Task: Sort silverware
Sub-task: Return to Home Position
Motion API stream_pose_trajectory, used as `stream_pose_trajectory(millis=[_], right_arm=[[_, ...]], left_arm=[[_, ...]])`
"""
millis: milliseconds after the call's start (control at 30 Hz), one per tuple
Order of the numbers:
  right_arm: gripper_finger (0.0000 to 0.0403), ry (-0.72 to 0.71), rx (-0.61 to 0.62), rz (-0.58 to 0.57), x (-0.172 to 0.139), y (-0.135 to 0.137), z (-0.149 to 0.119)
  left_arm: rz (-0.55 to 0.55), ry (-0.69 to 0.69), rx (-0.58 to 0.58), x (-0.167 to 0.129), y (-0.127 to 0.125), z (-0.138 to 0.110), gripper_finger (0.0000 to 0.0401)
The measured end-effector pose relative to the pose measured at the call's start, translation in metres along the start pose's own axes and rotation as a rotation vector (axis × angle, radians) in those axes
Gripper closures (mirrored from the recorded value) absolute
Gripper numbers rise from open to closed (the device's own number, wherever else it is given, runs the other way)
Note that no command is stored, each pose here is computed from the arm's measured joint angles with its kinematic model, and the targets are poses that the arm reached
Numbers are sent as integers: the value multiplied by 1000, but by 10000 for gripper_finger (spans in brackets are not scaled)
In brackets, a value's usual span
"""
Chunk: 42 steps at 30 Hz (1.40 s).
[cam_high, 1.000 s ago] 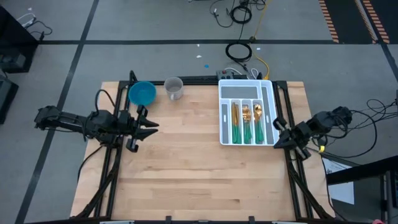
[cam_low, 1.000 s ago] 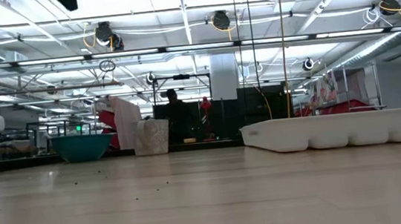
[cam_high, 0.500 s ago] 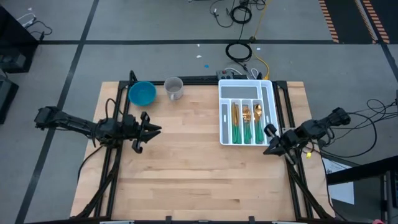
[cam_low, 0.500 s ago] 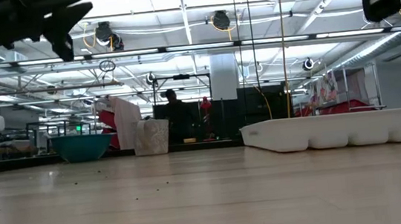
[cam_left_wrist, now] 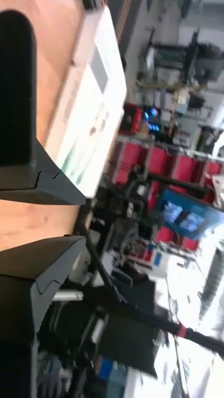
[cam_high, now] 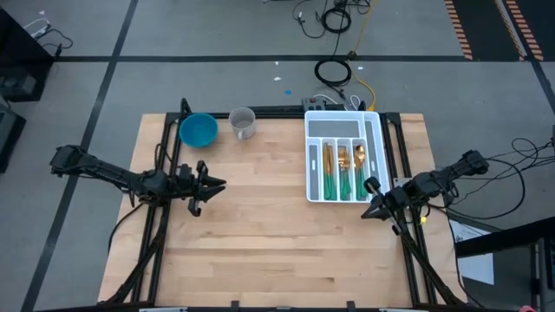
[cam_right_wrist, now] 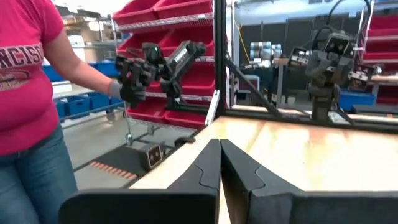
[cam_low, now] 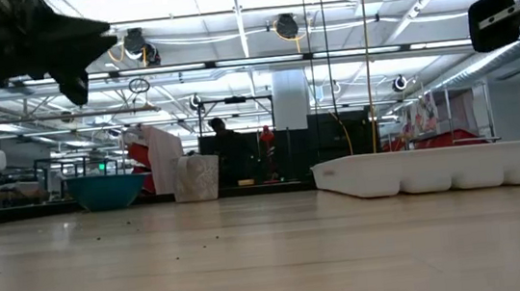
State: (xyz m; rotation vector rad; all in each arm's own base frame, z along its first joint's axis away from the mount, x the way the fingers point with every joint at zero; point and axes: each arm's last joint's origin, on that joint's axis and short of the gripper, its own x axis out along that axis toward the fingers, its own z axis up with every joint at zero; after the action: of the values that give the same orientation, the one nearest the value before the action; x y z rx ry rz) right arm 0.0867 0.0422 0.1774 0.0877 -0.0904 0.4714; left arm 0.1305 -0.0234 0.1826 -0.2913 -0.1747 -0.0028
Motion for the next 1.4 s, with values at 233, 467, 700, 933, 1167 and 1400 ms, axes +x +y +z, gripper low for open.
stream_pose_trajectory(millis=[233, 467, 700, 933, 1167, 1400], right_arm=[[403, 3, 1, -111, 0, -3, -1], [403, -8, 51, -263, -1, -8, -1], [403, -7, 47, -259, -1, -8, -1], [403, -6, 47, -257, -1, -8, -1], [403, -6, 47, -257, -1, -8, -1], [403, -6, 47, -258, -1, -8, -1]], left_arm=[[97, 23, 4, 0, 3, -4, 304], [128, 31, -12, -1, 4, -6, 304], [129, 38, -10, -1, 4, -6, 304], [130, 37, -10, -1, 5, -6, 304], [130, 37, -10, -1, 5, -6, 304], [130, 38, -10, -1, 5, -6, 304]])
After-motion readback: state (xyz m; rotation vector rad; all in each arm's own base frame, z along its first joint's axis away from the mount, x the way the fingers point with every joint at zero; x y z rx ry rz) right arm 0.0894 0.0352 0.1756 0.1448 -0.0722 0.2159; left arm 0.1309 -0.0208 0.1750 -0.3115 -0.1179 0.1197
